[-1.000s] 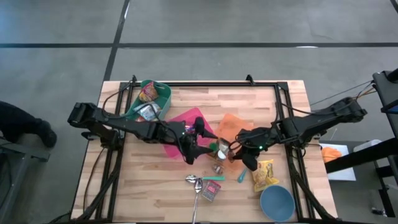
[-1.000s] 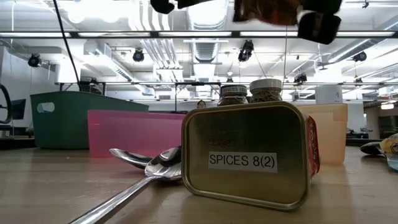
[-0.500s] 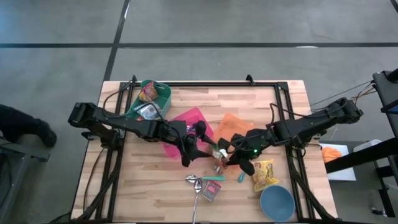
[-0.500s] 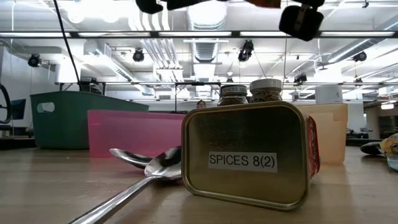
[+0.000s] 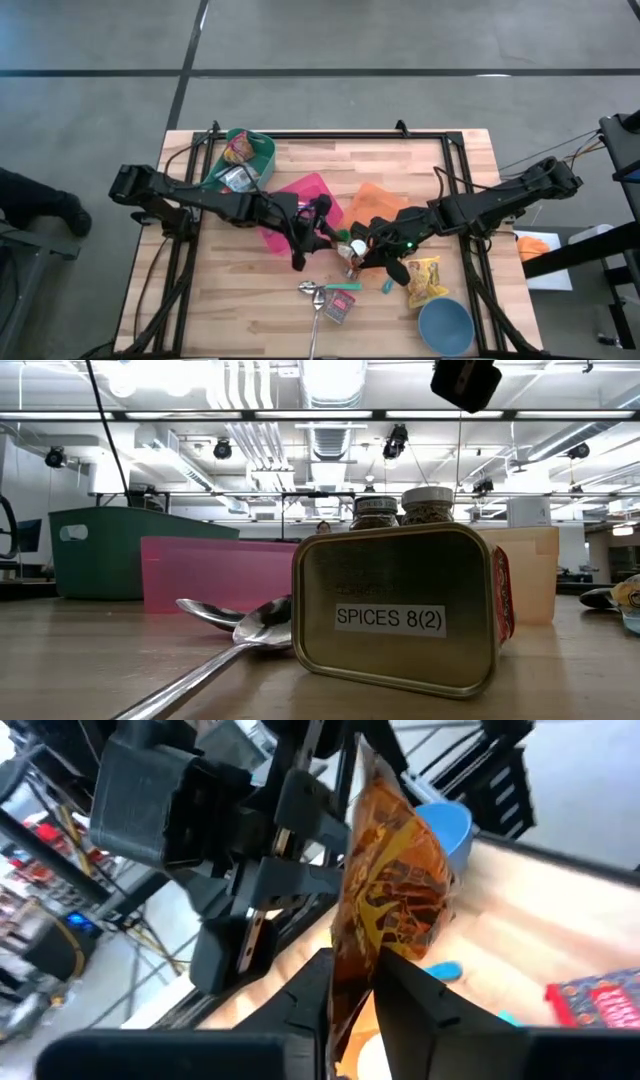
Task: Pick & Place Food Item
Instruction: Put the orange seasoning pack into the orange bin
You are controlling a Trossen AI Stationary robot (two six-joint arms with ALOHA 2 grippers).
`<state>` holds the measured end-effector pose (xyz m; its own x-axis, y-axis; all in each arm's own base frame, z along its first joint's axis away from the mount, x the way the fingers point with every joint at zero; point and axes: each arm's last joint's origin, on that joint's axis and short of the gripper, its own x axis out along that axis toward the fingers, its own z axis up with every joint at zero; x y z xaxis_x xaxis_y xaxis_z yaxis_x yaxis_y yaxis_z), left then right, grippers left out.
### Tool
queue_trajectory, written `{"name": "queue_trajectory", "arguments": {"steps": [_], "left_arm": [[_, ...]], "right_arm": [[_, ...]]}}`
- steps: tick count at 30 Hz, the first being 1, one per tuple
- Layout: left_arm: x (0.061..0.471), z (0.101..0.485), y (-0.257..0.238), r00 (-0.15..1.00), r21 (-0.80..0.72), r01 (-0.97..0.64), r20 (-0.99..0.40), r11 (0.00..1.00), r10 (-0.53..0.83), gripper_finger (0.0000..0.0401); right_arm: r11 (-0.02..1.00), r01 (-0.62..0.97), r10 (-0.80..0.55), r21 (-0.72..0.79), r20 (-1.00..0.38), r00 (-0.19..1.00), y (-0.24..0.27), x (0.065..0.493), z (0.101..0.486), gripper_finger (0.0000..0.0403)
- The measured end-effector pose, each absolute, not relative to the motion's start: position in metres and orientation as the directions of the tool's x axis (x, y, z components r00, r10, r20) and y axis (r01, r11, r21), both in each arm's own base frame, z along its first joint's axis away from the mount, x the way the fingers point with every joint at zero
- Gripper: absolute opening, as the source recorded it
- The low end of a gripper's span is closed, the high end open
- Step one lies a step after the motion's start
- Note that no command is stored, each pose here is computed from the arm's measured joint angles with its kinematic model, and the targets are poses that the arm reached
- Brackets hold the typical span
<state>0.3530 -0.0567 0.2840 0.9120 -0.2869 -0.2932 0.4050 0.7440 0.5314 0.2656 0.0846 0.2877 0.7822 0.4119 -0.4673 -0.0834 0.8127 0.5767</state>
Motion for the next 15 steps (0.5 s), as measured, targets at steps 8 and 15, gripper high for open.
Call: {"name": "queue_trajectory", "arguments": {"steps": [8,15], "left_arm": [[0.3518,0.2835,-0.0594,0.875,0.516,0.484,-0.293,0.707,-0.385,0.0019],[0.3504,0.2802,-0.0586,0.860,0.397,0.496,-0.348,0.772,-0.373,0.0006]], "right_arm": [[0.821,-0.083,0.404,0.565,-0.471,0.784,0.0844,0.2655,0.2874,0.0009],[0.814,-0.064,0.399,0.577,-0.476,0.784,0.0841,0.2654,0.2868,0.0009]]}}
